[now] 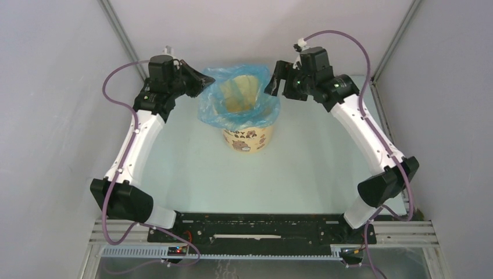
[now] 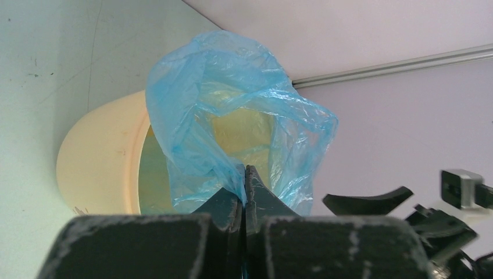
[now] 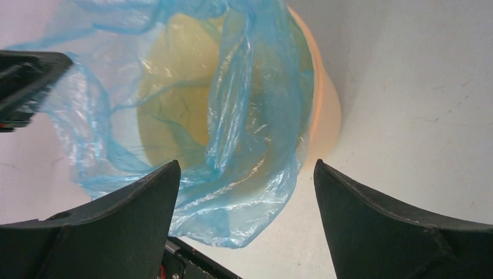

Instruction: Put the trash bags into the trash bin

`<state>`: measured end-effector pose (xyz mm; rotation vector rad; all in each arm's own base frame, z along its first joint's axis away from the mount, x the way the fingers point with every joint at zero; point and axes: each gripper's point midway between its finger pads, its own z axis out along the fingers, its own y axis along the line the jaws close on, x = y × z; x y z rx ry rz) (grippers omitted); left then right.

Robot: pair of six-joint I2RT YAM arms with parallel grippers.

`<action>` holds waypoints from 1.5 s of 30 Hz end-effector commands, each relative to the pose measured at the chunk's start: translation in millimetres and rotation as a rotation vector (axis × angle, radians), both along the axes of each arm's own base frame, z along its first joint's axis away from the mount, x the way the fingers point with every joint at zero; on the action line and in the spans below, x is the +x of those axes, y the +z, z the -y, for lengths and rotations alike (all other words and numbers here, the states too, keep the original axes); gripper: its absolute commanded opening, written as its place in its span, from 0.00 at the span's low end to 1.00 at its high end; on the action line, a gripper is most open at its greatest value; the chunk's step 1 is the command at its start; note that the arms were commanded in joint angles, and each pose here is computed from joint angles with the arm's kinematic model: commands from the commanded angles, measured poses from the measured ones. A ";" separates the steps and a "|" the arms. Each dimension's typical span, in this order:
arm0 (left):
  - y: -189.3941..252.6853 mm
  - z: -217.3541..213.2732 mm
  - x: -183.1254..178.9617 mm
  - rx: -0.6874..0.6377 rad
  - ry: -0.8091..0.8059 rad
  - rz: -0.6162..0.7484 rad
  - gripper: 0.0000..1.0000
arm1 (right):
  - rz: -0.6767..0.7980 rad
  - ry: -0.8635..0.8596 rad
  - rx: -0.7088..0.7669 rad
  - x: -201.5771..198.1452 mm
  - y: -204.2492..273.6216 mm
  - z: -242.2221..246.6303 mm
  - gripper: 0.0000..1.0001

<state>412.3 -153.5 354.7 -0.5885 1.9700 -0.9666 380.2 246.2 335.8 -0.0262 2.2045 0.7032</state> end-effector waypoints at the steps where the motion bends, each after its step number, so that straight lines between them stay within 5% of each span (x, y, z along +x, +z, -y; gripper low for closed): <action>1: 31.4 3.2 -13.0 -0.040 -0.025 0.082 0.00 | 0.059 0.001 0.040 16.0 10.0 -23.4 0.84; 3: 28.4 3.0 -14.5 -0.034 -0.027 0.077 0.00 | 0.030 -0.009 0.032 19.6 4.1 -30.7 0.75; 8: 27.2 3.4 -17.8 -0.036 -0.034 0.074 0.00 | -0.037 -0.041 0.002 31.9 -27.4 -48.3 0.80; 13: 27.9 4.4 -17.5 -0.030 -0.042 0.081 0.00 | 0.048 0.003 0.131 45.4 -7.7 -84.0 0.56; 17: 24.1 -0.8 -11.0 0.013 -0.029 0.099 0.00 | 0.126 -0.009 0.219 63.2 -7.5 -103.8 0.60; 24: -0.3 -8.2 -0.6 0.042 -0.021 0.056 0.00 | 0.037 -0.070 0.088 81.2 -72.9 -76.6 0.64; 32: 12.0 -3.7 -4.1 -0.012 -0.029 0.088 0.00 | -0.060 0.009 0.184 51.1 -8.1 -45.9 0.78; 39: 17.7 -1.0 -7.3 -0.053 -0.031 0.096 0.00 | -0.041 -0.073 0.160 55.7 -2.6 -27.5 0.83; 45: 14.7 -1.1 -8.7 -0.056 -0.027 0.085 0.04 | -0.031 -0.070 0.154 73.9 -4.0 -32.6 0.69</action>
